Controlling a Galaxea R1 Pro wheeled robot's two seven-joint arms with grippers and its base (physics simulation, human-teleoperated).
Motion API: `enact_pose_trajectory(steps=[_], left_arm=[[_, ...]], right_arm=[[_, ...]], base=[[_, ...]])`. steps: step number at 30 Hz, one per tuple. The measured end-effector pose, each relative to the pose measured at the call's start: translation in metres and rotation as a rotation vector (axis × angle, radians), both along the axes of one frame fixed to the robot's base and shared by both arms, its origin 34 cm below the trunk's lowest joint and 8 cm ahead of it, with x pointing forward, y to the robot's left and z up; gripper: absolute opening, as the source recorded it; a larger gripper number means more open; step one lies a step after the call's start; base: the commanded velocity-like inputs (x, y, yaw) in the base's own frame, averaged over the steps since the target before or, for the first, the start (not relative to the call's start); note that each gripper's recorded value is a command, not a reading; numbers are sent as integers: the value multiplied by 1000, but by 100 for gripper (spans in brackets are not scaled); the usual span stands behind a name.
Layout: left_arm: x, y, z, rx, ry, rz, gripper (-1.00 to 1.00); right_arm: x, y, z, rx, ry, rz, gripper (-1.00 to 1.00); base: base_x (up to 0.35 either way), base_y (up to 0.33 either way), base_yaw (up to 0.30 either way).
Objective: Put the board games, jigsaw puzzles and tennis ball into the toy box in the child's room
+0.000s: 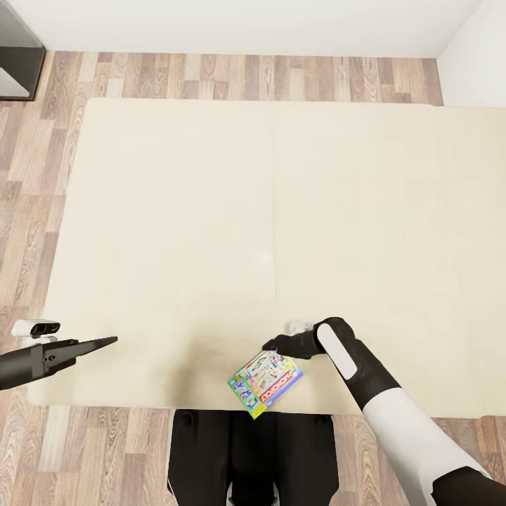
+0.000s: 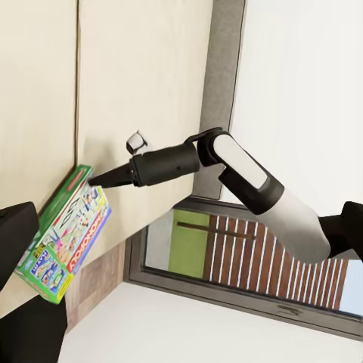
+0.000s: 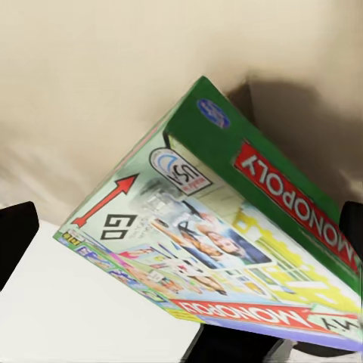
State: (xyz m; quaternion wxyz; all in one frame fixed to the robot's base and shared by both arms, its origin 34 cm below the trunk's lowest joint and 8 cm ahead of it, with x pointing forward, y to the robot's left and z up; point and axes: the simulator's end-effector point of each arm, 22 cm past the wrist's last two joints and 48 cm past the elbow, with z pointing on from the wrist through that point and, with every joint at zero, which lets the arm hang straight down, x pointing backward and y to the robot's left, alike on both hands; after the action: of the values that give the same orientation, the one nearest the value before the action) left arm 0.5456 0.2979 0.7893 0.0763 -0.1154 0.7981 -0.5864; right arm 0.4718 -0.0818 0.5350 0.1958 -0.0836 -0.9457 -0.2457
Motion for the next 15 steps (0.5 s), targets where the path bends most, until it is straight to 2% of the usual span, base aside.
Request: enact_pose_trajectory(steps=[15], left_arm=[[1,0,1,0,-4,-1,100]], right_arm=[[1,-9,1,-7,7,-7,100]], base=[[0,0,0]])
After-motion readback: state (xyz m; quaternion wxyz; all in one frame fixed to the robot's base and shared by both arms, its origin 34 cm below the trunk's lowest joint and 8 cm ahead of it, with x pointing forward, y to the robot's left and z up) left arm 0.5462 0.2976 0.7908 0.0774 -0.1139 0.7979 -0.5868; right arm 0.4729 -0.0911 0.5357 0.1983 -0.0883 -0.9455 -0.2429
